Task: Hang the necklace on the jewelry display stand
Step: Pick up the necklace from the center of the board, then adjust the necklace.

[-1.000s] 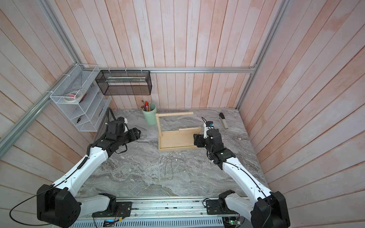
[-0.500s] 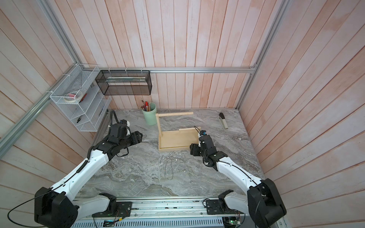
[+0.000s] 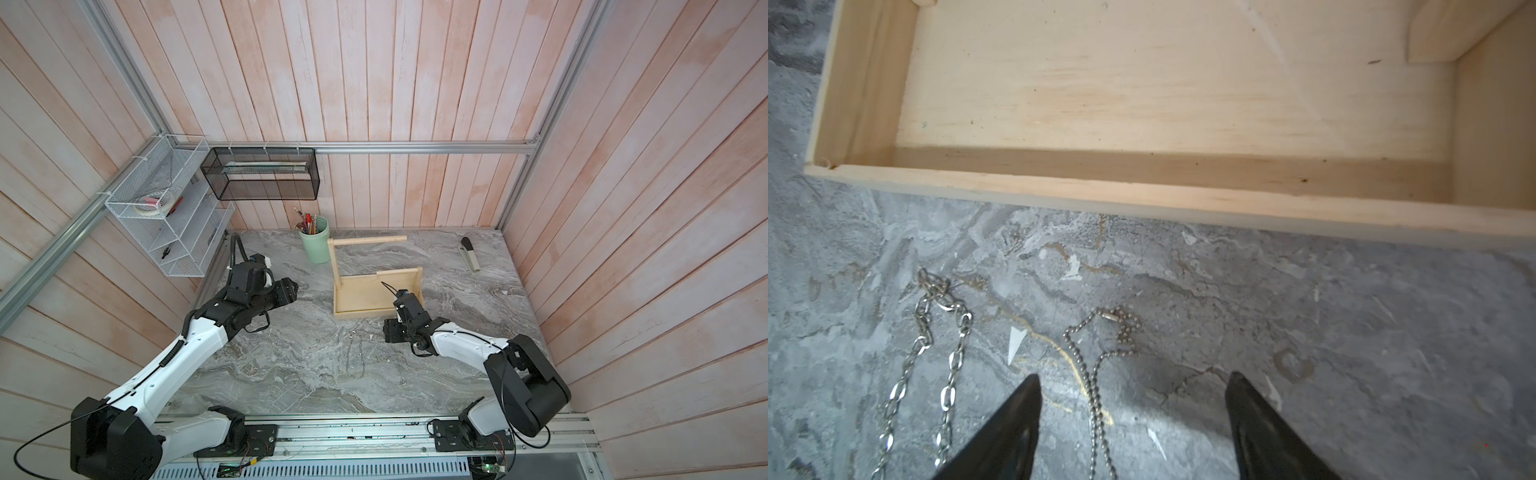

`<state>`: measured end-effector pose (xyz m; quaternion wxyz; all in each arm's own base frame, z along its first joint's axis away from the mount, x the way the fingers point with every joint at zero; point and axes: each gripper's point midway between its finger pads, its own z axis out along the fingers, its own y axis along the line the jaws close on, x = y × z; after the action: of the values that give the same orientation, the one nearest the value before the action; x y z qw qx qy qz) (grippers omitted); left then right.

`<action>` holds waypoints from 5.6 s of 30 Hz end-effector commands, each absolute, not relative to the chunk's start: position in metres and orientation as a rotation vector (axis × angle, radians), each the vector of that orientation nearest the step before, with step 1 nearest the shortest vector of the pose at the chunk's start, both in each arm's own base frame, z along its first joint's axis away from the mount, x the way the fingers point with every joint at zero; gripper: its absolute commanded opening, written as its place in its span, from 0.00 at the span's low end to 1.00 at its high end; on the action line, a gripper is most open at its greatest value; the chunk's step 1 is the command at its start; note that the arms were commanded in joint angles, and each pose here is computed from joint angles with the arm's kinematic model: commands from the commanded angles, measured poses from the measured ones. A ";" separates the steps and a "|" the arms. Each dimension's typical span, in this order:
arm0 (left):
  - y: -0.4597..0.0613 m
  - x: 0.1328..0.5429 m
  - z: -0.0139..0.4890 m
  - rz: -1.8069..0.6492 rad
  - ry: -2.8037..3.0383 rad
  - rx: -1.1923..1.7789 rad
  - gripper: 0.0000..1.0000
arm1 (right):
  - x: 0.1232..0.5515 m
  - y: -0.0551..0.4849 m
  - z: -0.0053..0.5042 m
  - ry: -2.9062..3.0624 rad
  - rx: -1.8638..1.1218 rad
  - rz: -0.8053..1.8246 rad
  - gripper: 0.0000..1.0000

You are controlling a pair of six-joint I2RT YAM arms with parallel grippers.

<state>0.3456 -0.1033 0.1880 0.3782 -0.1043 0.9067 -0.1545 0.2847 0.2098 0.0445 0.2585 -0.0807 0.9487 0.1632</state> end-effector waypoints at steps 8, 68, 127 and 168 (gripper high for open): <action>-0.095 0.342 0.183 -0.341 2.318 -0.291 0.75 | 0.276 0.224 0.023 2.666 -0.297 0.417 0.69; -0.077 0.345 0.182 -0.323 2.297 -0.341 0.75 | 0.228 0.215 0.030 2.901 -0.455 -0.042 0.00; -0.274 0.288 0.290 -0.951 1.986 0.528 0.71 | 0.286 0.262 0.313 2.316 -0.453 0.209 0.00; -0.323 0.326 0.316 -0.834 1.853 0.562 0.70 | 0.277 0.270 0.359 2.183 -0.448 0.360 0.00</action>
<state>0.3180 -0.3202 0.3011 0.4711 0.2301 0.7766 -0.3492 0.2797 0.2714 0.3564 0.4216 -0.1796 0.8775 0.1412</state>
